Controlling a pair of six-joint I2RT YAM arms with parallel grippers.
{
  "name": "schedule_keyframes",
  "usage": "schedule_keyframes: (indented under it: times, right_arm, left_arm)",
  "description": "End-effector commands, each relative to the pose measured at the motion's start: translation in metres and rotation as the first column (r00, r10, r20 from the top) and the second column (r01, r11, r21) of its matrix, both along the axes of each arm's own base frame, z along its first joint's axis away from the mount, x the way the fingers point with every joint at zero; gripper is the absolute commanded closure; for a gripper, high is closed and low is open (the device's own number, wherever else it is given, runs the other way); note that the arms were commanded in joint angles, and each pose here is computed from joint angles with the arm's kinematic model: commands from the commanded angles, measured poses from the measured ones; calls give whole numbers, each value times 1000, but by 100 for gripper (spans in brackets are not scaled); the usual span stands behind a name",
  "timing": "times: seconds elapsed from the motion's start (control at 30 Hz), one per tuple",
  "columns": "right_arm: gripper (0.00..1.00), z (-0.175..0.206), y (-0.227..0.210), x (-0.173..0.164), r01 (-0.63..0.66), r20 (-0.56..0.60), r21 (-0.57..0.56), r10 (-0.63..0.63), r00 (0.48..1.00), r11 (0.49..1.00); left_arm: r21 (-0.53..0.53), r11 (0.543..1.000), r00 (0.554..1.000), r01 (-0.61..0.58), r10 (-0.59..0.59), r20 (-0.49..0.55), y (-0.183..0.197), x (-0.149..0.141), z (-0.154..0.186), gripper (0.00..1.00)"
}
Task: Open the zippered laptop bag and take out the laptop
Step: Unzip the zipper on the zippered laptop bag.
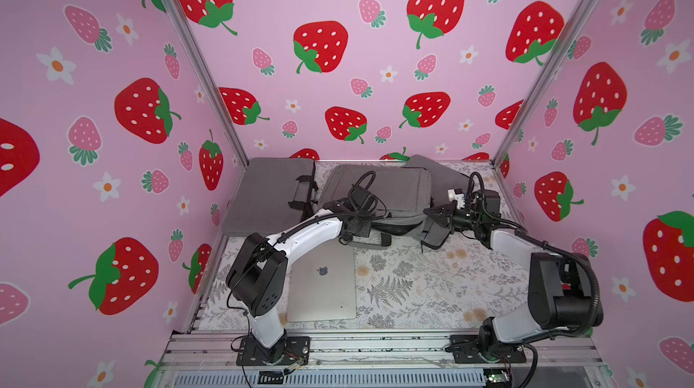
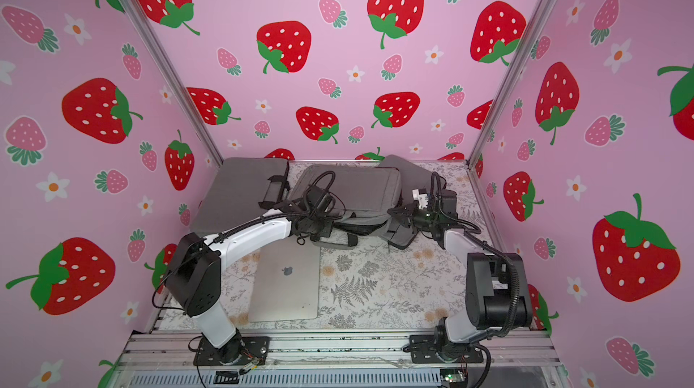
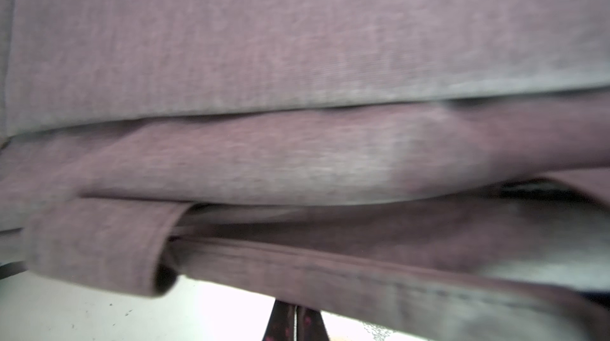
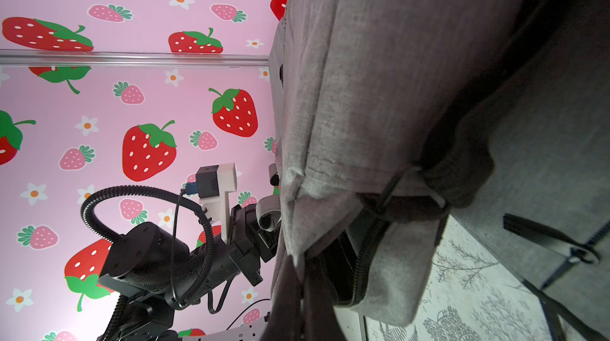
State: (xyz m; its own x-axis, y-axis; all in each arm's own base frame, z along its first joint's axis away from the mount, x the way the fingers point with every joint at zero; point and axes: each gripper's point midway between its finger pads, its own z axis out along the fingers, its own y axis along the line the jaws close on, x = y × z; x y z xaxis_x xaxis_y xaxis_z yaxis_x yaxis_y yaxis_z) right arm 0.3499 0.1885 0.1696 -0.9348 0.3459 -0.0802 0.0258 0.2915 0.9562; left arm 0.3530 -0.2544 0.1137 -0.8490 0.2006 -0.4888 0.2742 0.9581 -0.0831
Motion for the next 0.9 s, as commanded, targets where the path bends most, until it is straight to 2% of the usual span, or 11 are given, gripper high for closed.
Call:
schedule_keyframes:
  times: [0.0, 0.1, 0.27, 0.5, 0.67, 0.8, 0.87]
  right_arm:
    - [100, 27, 9, 7, -11, 95, 10, 10, 995, 1000]
    - [100, 27, 9, 8, -7, 93, 9, 6, 996, 1000]
    - [100, 32, 9, 9, -8, 101, 11, 7, 995, 1000]
    - [100, 40, 0, 17, 27, 103, 18, -29, 994, 999]
    - [100, 57, -4, 22, 40, 126, 23, -42, 991, 999]
    - [100, 67, -13, 25, 63, 137, 10, -63, 989, 998]
    - [100, 70, -17, 27, 68, 141, 13, -69, 988, 998]
  left_arm:
    - [-56, 998, 998, 5, -1, 63, -22, 11, 26, 100]
    - [-42, 999, 999, 7, -4, 52, -25, 10, 21, 100]
    - [-26, 999, 998, -28, 30, 50, -5, 7, 12, 100]
    - [-13, 992, 992, -122, 122, 14, 44, 1, -9, 100]
    - [69, 983, 985, -172, 171, 8, 76, 2, -28, 100]
    - [135, 963, 972, -235, 230, 53, 105, 13, -25, 100]
    - [128, 955, 963, -269, 263, 61, 120, 20, -21, 100]
